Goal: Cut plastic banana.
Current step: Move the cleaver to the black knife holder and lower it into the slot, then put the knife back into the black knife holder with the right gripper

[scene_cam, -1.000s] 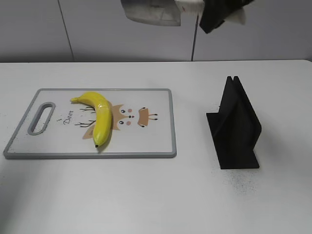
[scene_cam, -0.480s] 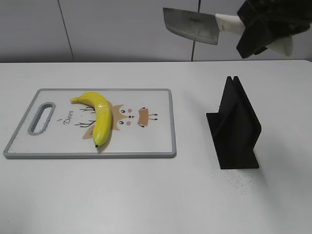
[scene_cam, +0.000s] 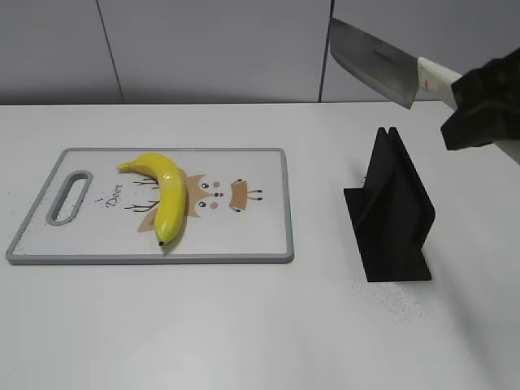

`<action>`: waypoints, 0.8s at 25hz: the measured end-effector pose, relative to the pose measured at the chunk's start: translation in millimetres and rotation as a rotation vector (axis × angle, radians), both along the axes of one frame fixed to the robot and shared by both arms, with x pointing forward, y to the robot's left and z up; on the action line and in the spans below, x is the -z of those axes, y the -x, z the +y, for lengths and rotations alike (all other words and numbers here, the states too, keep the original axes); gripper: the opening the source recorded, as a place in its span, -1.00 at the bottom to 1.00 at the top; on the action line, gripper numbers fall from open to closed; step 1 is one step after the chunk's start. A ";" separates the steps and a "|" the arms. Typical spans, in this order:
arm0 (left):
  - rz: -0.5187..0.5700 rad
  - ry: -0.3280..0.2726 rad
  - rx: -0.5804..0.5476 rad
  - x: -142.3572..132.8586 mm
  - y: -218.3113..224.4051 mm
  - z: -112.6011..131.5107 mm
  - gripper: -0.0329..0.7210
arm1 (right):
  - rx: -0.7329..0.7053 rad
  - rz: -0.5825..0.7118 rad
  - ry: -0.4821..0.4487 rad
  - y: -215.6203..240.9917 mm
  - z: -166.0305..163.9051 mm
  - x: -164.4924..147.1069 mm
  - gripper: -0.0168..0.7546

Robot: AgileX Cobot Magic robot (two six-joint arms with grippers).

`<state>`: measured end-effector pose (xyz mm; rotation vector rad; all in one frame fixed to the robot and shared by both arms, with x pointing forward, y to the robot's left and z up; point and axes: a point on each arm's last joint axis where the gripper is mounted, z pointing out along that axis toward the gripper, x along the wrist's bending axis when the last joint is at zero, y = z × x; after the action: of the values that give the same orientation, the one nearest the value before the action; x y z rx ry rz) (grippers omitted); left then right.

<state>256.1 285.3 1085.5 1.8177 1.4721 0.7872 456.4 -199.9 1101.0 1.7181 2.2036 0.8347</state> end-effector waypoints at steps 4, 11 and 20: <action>-0.086 -0.008 0.001 15.0 25.3 -2.4 0.63 | 0.061 -0.018 -0.016 16.0 -9.6 10.6 -0.52; -0.083 -0.010 -0.002 33.4 34.0 -2.9 0.63 | 0.137 0.004 -0.021 30.1 -18.7 35.8 -0.52; -0.125 0.040 -0.065 41.9 21.4 0.3 0.56 | 0.201 0.020 -0.056 33.9 -20.9 61.8 -0.52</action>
<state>234.7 285.6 1043.6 1.6674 1.4614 0.8810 422.6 -220.8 1039.2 1.9431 1.9948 0.8398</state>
